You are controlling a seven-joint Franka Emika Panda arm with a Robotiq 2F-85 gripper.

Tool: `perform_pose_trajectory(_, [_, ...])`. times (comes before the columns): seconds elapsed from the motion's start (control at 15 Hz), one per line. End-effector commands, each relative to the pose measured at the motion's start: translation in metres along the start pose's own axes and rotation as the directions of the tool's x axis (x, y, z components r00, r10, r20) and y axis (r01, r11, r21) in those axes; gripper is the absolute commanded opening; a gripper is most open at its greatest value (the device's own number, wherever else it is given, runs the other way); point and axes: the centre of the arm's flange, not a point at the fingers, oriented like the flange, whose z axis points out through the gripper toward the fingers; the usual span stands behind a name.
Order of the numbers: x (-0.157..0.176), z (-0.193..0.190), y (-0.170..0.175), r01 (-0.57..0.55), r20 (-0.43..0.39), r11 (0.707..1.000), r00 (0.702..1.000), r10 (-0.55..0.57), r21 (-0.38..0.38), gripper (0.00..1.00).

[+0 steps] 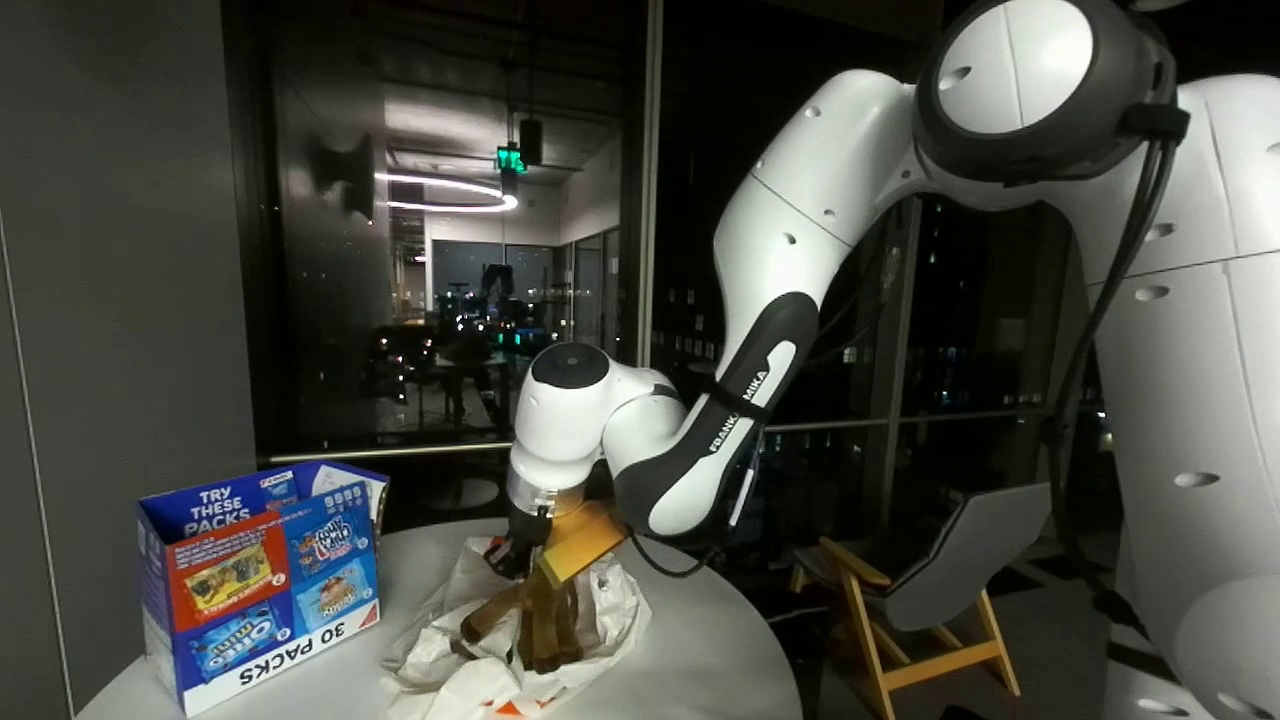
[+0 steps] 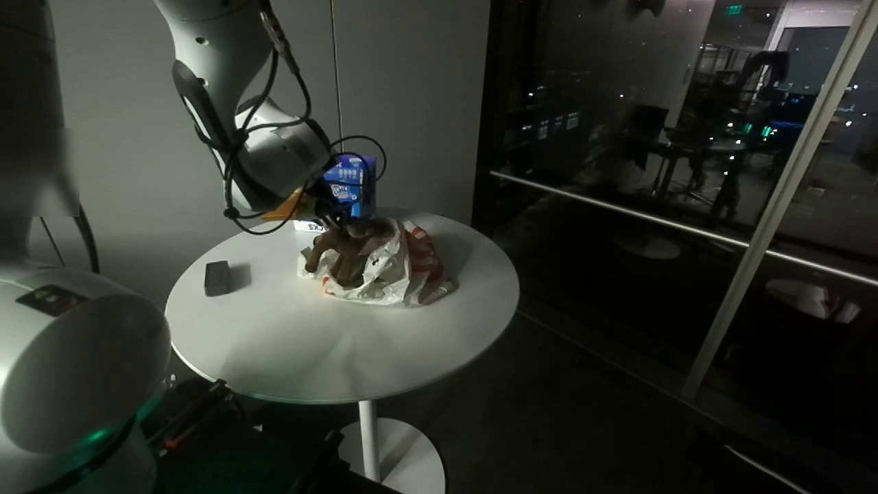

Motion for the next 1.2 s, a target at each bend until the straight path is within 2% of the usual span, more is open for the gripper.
perform_pose_trajectory(0.0, [-0.012,-0.026,-0.038,0.057,-0.024,0.996,0.998,-0.056,0.071,0.18])
perform_pose_trajectory(0.2, [-0.038,-0.039,-0.060,0.035,0.025,0.998,0.999,-0.037,0.051,0.18])
perform_pose_trajectory(0.47, [-0.066,-0.055,-0.084,-0.014,0.047,0.997,0.999,0.018,-0.082,0.18])
perform_pose_trajectory(0.87, [-0.068,-0.060,-0.072,-0.100,0.097,0.987,0.989,0.113,-0.126,0.17])
perform_pose_trajectory(1.13, [-0.063,-0.065,-0.059,-0.166,0.097,0.967,0.978,0.187,-0.193,0.17])
